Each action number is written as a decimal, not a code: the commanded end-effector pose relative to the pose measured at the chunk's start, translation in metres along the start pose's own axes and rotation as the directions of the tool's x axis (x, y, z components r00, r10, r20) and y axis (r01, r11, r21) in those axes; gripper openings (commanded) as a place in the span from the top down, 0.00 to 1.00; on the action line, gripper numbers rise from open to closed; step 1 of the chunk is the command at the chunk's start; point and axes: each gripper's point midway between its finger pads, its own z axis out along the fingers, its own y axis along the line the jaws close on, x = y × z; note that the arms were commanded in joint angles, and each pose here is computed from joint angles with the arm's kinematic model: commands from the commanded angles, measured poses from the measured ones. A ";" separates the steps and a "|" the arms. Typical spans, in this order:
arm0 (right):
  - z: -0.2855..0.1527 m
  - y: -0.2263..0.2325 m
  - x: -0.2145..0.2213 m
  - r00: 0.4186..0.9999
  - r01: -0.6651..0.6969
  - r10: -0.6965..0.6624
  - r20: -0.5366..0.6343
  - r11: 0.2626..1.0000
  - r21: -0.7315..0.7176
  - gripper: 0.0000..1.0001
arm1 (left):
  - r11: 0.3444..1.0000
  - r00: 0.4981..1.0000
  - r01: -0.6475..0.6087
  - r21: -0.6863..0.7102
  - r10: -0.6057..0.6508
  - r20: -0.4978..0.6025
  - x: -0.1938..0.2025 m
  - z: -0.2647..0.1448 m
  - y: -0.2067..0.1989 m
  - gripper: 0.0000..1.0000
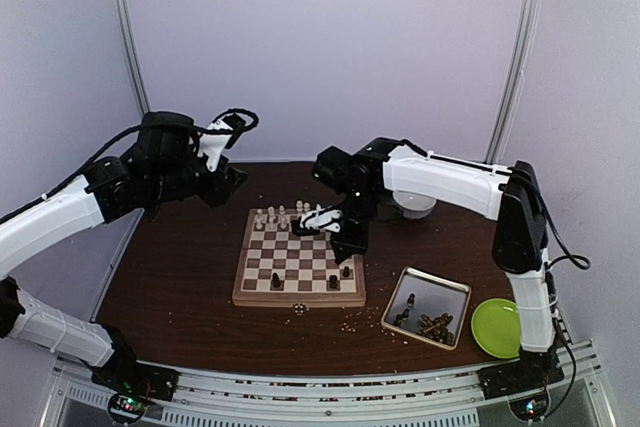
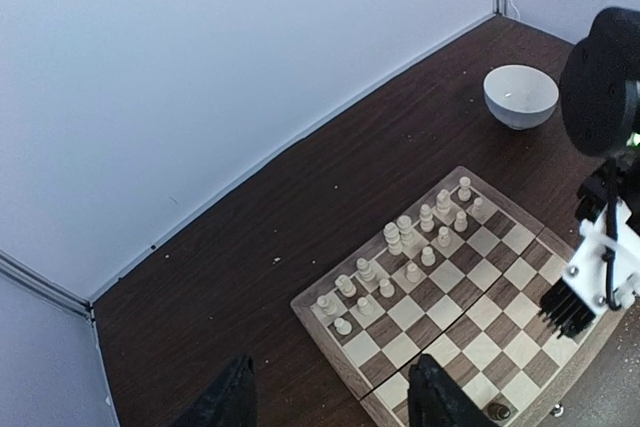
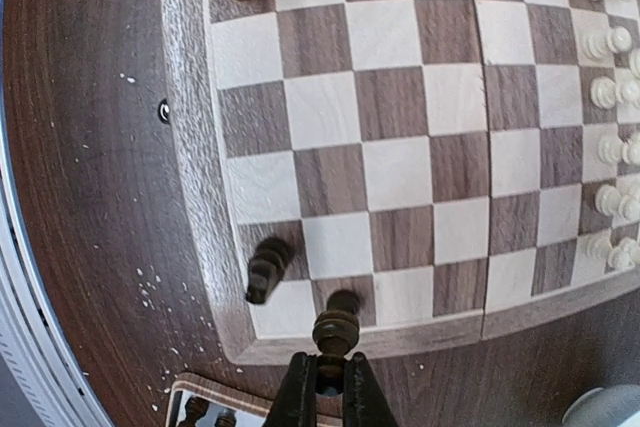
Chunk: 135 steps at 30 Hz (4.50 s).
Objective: Set up the chess pieces on the board
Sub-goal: Place the pawn at b7, then pick up the pawn from the storage box.
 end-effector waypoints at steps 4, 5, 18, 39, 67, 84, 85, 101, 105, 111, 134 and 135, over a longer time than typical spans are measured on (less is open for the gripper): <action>0.018 0.012 -0.005 0.998 0.010 -0.012 -0.061 0.999 -0.032 1.00 | 0.999 0.997 0.020 -0.027 -0.019 0.070 -0.021 -0.016 0.012 0.47; 0.021 0.013 -0.004 0.998 0.011 -0.013 -0.067 0.999 -0.038 1.00 | 0.999 0.997 0.020 -0.027 -0.018 0.074 -0.022 -0.018 0.012 0.47; 0.033 0.008 -0.012 0.998 -0.004 0.002 -0.065 1.000 -0.030 1.00 | 1.000 0.997 0.016 -0.025 -0.014 0.082 -0.023 -0.021 0.013 0.47; 0.050 -0.002 -0.008 0.994 -0.008 0.007 -0.112 1.000 -0.002 0.98 | 1.000 0.996 0.013 -0.020 -0.011 0.087 -0.024 -0.022 0.012 0.47; -0.023 -0.014 -0.001 1.000 -0.018 0.019 -0.020 0.997 0.074 0.76 | 1.000 0.997 0.006 -0.024 -0.005 0.075 -0.021 -0.019 0.012 0.46; -0.026 0.004 0.152 0.976 -0.208 0.201 0.081 0.974 0.088 0.80 | 1.000 0.999 0.004 0.023 -0.003 -0.038 0.006 0.024 -0.008 0.47; -0.025 0.005 0.154 0.974 -0.214 0.207 0.095 0.974 0.075 0.80 | 1.000 0.999 0.000 0.024 0.001 -0.052 0.010 0.028 -0.010 0.47; 0.010 0.044 0.157 0.989 -0.119 0.126 0.079 0.990 -0.078 0.68 | 0.998 0.982 0.006 0.066 0.007 -0.187 0.036 0.070 -0.028 0.49; 0.017 0.038 0.162 0.989 -0.138 0.140 0.045 0.989 -0.057 0.69 | 0.997 0.983 0.005 0.078 0.010 -0.183 0.034 0.069 -0.030 0.49; 0.029 0.033 0.169 0.987 -0.160 0.160 -0.007 0.986 -0.041 0.70 | 0.997 0.984 0.003 0.075 0.010 -0.179 0.034 0.068 -0.029 0.49; 0.039 0.025 0.176 0.982 -0.180 0.179 -0.060 0.984 -0.012 0.95 | 0.997 0.985 0.005 0.081 0.009 -0.172 0.032 0.066 -0.029 0.49; 0.040 0.021 0.177 0.980 -0.191 0.191 -0.061 0.982 0.005 0.96 | 0.997 0.985 0.006 0.079 0.008 -0.173 0.032 0.066 -0.029 0.49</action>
